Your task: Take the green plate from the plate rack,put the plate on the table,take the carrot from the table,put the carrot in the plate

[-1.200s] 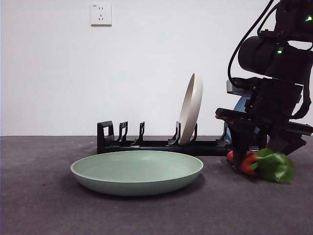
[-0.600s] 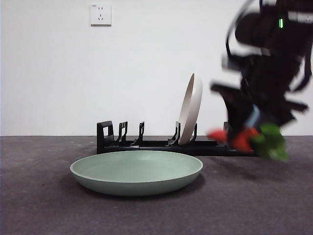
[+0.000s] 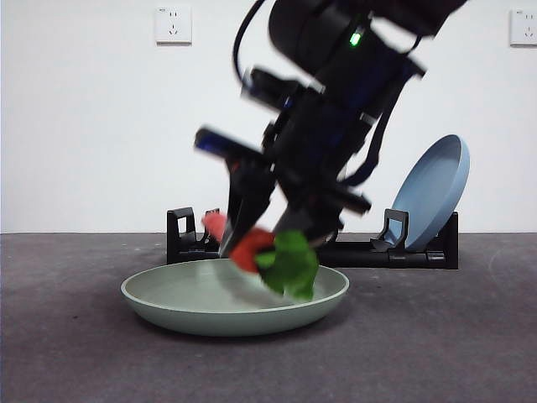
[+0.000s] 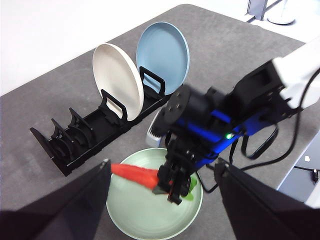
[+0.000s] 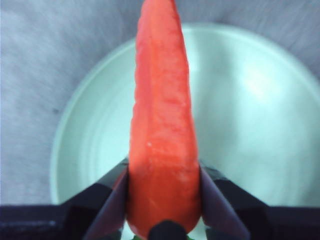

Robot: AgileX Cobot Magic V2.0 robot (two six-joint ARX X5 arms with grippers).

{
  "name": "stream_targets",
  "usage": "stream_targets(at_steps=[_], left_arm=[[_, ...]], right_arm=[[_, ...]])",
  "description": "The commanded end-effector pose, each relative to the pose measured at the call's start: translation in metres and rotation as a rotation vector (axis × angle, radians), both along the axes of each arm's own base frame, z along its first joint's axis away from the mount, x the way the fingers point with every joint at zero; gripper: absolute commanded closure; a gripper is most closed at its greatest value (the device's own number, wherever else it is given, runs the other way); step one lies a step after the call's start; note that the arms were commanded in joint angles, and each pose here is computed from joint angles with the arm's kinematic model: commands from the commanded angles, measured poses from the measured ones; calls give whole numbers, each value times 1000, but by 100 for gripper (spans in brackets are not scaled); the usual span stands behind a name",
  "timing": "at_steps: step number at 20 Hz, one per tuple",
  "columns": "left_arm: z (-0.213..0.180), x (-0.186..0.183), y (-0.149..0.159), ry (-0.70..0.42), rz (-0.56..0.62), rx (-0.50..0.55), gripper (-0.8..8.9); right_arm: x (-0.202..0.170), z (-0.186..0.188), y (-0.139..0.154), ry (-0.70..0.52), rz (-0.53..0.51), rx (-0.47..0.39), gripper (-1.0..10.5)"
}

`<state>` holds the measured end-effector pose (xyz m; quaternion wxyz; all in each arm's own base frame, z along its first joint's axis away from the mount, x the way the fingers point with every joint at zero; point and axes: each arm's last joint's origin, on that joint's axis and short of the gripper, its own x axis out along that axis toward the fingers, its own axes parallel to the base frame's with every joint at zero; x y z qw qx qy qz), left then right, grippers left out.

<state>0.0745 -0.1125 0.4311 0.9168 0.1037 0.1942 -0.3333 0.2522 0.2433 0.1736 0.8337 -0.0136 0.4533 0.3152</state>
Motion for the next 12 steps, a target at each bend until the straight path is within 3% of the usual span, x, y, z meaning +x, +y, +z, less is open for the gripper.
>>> stream_targets(at_steps=[1,6,8,10,12], left_arm=[[-1,0,0,4,2,-4,463],[-1,0,0,8,2,3,463],[-2,-1,0,11,3,8,463],[-2,-1,1,13,3,12,463],[-2,-1,1,12,3,11,463]], right_arm=[[0,-23,5,54,-7,-39,964],[-1,-36,8,79,2,-68,959],[-1,-35,8,76,4,-66,821],[-2,-29,8,64,4,-54,567],[-3,-18,7,40,4,-30,471]])
